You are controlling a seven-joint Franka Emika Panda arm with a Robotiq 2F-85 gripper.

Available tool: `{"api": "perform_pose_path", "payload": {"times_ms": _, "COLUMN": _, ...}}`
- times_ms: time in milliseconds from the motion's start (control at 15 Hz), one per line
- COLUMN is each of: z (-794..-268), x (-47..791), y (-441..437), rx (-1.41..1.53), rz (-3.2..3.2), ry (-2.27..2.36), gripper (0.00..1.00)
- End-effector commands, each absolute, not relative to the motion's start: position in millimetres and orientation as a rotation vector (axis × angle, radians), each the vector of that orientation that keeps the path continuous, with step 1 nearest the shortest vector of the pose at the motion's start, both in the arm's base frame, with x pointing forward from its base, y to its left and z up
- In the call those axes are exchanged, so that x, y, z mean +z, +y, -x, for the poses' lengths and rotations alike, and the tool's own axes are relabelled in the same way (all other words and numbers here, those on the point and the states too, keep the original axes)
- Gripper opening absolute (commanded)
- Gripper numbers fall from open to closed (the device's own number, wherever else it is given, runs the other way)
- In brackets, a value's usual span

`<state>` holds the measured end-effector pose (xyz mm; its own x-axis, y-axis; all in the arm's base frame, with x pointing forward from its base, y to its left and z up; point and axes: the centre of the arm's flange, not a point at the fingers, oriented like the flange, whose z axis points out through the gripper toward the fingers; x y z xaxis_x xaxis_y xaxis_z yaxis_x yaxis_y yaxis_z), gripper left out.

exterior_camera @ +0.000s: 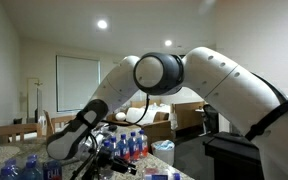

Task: Pick up the bottles laying on the table and put them upright on the left and right side of the table

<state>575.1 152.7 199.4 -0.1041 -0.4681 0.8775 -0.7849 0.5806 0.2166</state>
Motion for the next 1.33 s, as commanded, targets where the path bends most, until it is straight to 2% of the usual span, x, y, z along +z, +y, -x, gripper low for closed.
{"api": "perform_pose_path", "payload": {"times_ms": 0, "z": -560, "x": 228, "y": 144, "rx": 0.276, "rz": -1.201, "ry": -1.843, "gripper": 0.93}}
{"api": "perform_pose_path", "payload": {"times_ms": 133, "z": -561, "x": 237, "y": 135, "rx": 0.249, "rz": -1.26, "ry": -1.917, "gripper": 1.0}}
{"api": "perform_pose_path", "payload": {"times_ms": 533, "z": -542, "x": 285, "y": 103, "rx": 0.202, "rz": -1.488, "ry": -2.098, "gripper": 1.0}}
{"api": "perform_pose_path", "payload": {"times_ms": 1000, "z": -480, "x": 365, "y": 69, "rx": 0.232, "rz": -1.763, "ry": -2.294, "gripper": 1.0}}
{"api": "perform_pose_path", "payload": {"times_ms": 1267, "z": -463, "x": 384, "y": 17, "rx": 0.176, "rz": -1.929, "ry": -2.389, "gripper": 1.0}}
